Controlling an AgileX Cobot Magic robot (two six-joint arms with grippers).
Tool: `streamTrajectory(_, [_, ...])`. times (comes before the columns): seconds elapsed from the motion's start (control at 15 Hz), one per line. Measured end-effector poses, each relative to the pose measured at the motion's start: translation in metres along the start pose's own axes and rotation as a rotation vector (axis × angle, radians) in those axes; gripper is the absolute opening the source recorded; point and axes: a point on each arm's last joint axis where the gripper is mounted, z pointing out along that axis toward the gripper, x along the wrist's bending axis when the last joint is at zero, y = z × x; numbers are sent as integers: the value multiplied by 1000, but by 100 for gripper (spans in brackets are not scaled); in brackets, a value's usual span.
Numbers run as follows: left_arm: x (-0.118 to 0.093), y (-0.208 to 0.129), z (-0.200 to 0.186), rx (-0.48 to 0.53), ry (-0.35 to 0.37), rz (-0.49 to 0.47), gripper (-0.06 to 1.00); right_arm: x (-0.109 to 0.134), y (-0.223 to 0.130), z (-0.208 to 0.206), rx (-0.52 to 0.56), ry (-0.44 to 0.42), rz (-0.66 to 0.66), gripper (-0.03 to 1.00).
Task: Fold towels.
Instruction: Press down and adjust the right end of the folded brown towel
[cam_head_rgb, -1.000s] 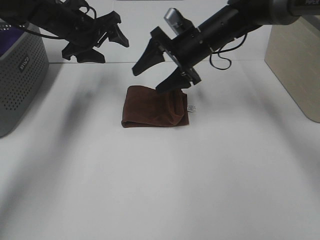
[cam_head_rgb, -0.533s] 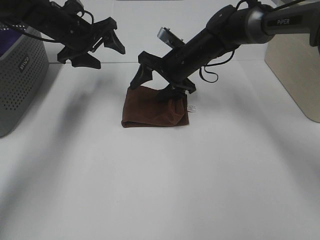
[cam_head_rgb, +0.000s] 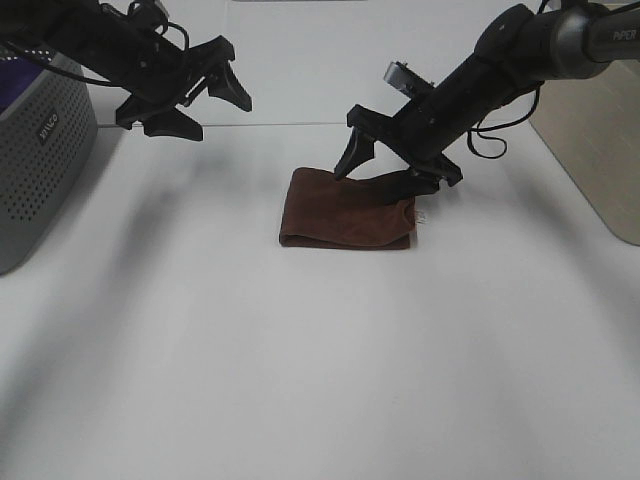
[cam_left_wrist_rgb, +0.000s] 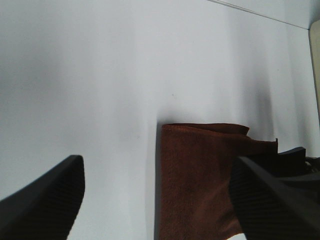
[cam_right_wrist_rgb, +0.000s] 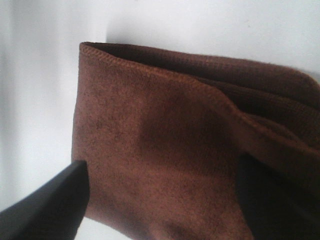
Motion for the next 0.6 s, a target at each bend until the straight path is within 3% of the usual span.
streamTrajectory(0.33, [0, 0, 0, 3, 0, 1, 75, -1, -7, -3, 86, 39, -20, 77])
streamTrajectory(0.6, [0, -1, 0, 9, 2, 4, 75, 7, -4, -22, 56, 40, -48, 77])
